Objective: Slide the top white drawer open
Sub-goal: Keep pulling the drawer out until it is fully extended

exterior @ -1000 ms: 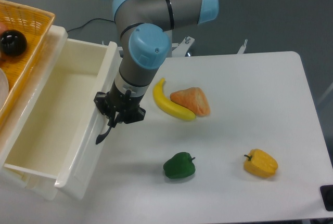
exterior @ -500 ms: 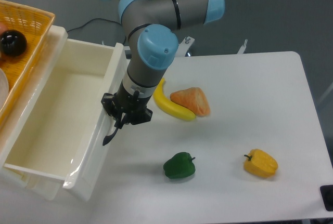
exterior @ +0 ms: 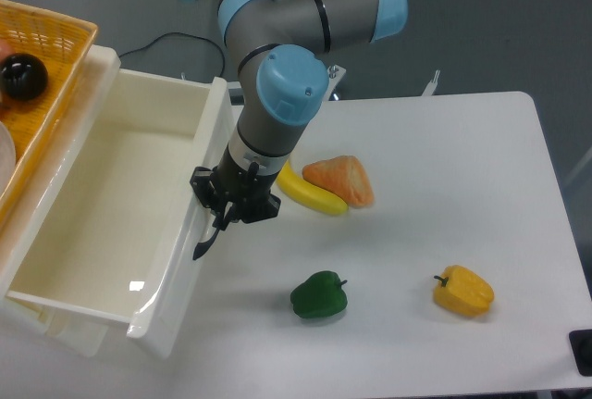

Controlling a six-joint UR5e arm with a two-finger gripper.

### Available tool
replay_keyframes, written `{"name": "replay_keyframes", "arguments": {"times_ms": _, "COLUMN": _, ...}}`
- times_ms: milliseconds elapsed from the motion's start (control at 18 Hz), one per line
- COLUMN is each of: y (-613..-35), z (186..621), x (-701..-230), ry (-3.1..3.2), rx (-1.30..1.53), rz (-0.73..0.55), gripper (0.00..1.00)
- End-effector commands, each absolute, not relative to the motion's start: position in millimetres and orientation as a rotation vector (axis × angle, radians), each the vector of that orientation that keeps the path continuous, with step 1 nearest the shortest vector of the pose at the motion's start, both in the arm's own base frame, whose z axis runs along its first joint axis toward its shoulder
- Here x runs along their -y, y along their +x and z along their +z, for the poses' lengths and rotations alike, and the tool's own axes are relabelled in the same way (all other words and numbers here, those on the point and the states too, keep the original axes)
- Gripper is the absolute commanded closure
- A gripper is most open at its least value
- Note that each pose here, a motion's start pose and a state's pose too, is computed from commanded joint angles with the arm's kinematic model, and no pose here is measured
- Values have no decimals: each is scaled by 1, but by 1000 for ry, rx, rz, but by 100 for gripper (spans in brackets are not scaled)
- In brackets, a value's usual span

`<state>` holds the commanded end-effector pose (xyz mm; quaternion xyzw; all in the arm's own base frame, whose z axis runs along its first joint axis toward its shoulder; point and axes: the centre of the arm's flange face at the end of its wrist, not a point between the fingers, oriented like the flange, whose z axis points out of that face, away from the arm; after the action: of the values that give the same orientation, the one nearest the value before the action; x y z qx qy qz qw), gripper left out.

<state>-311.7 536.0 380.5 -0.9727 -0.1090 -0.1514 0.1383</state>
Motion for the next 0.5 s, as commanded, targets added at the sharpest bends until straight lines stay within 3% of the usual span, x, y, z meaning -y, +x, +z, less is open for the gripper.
{"name": "replay_keyframes", "arguments": {"times_ms": 500, "y": -317, "z": 376, "x": -533, "ry": -2810, "rx": 327, "rz": -456, "gripper": 83}}
